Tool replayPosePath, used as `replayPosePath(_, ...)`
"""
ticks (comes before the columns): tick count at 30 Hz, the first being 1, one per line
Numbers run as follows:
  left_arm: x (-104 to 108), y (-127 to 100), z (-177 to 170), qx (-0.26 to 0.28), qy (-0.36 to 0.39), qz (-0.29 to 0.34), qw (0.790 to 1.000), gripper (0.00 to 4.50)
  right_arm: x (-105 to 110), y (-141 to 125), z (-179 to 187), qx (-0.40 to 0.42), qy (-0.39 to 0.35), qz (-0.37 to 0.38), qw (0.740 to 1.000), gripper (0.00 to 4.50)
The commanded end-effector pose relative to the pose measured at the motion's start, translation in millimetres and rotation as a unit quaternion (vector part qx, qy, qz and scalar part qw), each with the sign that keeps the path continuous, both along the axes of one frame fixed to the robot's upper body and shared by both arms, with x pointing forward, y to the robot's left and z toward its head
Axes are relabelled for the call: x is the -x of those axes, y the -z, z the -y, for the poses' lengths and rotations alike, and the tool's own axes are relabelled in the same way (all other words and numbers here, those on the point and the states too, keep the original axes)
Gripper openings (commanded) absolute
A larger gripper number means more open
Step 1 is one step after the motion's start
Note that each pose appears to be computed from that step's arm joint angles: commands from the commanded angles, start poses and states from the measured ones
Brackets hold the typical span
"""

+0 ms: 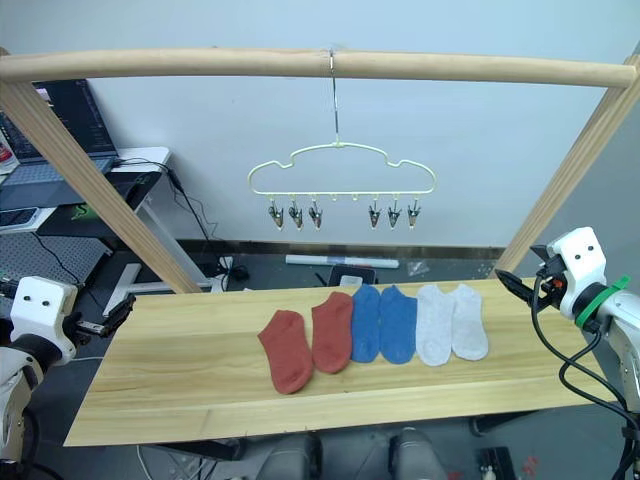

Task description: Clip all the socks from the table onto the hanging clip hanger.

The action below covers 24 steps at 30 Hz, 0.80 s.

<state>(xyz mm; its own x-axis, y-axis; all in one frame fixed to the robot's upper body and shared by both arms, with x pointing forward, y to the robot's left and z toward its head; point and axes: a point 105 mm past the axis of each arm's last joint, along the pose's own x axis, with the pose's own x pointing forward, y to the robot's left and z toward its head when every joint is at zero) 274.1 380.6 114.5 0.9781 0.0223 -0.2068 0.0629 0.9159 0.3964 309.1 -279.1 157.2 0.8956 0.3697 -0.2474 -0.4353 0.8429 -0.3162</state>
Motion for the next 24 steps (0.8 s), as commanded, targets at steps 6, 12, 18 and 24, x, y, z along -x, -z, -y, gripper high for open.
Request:
replayPosePath(6, 1.2, -15.1, -6.8, -0.018, -0.012, 0.031, 0.999, 4.22, 0.5, -11.3, -3.3, 0.002, -0.008, 0.023, 1.000, 4.15)
replayPosePath(12, 2.7, -22.4, -1.3, 0.012, 0.009, 0.053, 0.998, 4.22, 2.0, -12.6, -5.5, -0.007, -0.011, 0.026, 1.000, 4.15)
replayPosePath(18, 5.2, -22.1, 2.2, 0.023, 0.020, 0.058, 0.998, 4.22, 2.5, -13.2, -6.5, -0.007, -0.011, 0.028, 1.000, 4.15)
replayPosePath(24, 6.8, -18.9, 4.6, 0.024, 0.025, 0.052, 0.998, 4.38, 2.8, -13.4, -7.8, -0.006, -0.013, 0.030, 0.999, 4.15)
